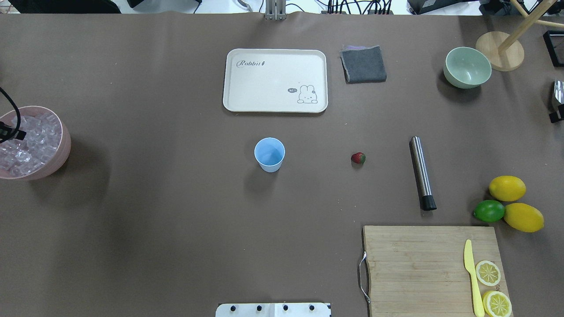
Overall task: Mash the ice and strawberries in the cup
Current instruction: 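Close the left gripper on a clear ice cube and lift it, then carry the ice cube with the left gripper to the light-blue cup, then open the left gripper to drop the ice cube into the cup, then move the left gripper back over the pink ice bowl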
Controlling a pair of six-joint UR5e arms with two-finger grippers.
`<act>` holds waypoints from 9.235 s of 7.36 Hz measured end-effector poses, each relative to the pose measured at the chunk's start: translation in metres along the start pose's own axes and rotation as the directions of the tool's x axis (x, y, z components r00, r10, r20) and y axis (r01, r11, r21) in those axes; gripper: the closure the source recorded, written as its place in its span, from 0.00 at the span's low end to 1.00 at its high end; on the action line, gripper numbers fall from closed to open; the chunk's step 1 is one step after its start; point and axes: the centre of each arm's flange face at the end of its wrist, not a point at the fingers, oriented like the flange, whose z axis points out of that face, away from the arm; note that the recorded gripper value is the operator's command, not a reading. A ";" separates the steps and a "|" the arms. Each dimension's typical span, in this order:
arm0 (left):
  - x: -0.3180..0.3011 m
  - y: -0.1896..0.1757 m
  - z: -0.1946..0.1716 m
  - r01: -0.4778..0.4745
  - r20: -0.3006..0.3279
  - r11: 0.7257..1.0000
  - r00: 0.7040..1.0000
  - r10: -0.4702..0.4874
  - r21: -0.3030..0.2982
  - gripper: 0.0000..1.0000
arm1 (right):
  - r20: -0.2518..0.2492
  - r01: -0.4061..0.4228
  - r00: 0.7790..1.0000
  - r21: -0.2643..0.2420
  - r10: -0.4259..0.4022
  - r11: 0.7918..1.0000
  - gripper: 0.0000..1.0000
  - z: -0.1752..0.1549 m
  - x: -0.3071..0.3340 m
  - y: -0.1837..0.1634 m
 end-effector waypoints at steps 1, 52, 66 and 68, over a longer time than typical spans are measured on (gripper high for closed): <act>-0.013 0.010 0.001 -0.028 0.022 1.000 0.999 0.028 -0.014 0.16 | 0.000 0.000 1.000 0.000 0.000 1.000 0.00 0.000 0.000 0.000; 0.518 -0.132 0.059 0.654 -0.383 0.736 0.734 -0.561 0.175 1.00 | 0.000 0.013 1.000 0.002 -0.013 1.000 0.00 0.002 -0.003 0.000; 0.301 -0.130 0.001 0.106 0.074 0.993 0.992 -0.101 -0.060 0.01 | 0.004 0.017 1.000 0.007 -0.017 1.000 0.00 0.003 -0.002 0.002; 0.197 -0.110 -0.015 -0.014 0.141 0.995 0.990 0.028 -0.098 0.01 | 0.006 0.018 1.000 0.008 -0.018 1.000 0.00 0.004 -0.001 0.004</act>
